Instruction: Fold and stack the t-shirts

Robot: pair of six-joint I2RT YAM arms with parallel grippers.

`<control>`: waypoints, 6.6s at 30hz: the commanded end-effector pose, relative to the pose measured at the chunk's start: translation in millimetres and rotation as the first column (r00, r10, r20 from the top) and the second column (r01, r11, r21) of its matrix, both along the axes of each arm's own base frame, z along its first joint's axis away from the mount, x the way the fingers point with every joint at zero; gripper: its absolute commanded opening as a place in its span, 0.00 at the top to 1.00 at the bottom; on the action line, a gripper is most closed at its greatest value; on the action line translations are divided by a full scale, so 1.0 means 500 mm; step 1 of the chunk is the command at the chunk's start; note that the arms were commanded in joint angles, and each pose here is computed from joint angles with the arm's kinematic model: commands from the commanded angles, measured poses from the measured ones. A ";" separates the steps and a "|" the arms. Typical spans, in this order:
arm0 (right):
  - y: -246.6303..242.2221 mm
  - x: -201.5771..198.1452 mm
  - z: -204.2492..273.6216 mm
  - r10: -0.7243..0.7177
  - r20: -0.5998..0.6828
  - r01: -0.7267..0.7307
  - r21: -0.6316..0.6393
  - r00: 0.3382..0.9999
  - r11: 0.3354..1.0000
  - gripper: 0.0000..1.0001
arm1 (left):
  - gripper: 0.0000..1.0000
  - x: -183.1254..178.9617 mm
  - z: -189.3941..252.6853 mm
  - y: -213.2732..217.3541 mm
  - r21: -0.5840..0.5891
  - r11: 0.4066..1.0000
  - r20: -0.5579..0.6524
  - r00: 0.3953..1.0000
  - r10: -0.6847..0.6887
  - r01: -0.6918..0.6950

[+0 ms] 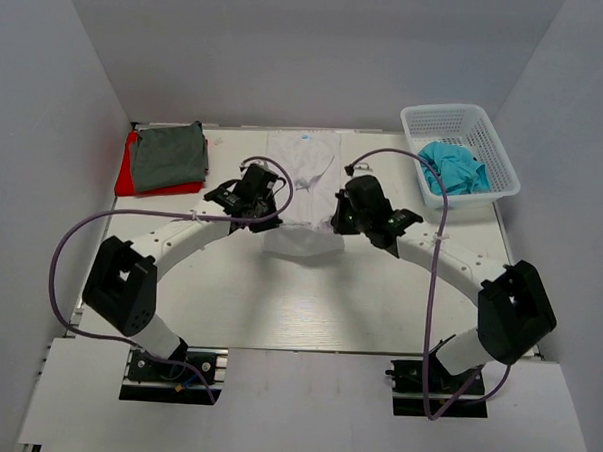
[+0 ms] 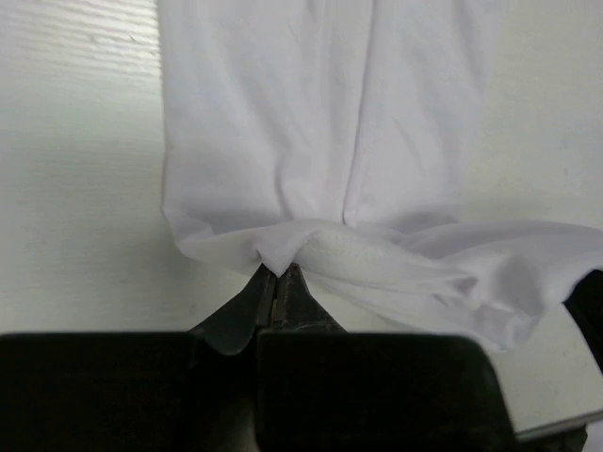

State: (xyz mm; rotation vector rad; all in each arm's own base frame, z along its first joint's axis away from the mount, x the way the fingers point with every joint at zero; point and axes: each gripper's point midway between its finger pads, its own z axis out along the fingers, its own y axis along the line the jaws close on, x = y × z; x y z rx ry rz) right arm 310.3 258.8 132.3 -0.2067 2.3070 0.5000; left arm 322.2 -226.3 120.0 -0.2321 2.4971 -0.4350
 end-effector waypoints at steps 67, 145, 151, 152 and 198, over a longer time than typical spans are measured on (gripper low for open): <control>-0.020 0.076 -0.218 0.053 -0.381 0.008 0.156 0.923 0.988 0.45 | 0.62 0.109 -0.213 0.107 0.039 0.998 -0.196 0.979 -0.047 0.056; -0.070 0.206 0.145 -0.075 0.179 0.082 -0.034 0.981 0.996 1.00 | 1.00 0.202 0.109 0.104 0.107 0.959 0.063 0.965 0.255 -0.261; -0.061 0.261 0.088 -0.077 0.117 0.082 -0.038 0.990 0.996 1.00 | 1.00 0.263 0.072 0.092 0.091 0.955 0.066 0.959 0.277 -0.282; -0.061 0.278 0.099 -0.085 0.128 0.088 -0.023 0.988 0.996 1.00 | 1.00 0.273 0.070 0.088 0.090 0.955 0.067 0.958 0.277 -0.283; -0.108 0.176 0.103 -0.005 0.190 -0.017 0.114 0.982 0.993 0.10 | 0.43 0.245 -0.237 0.073 0.139 0.983 -0.215 0.973 -0.084 0.116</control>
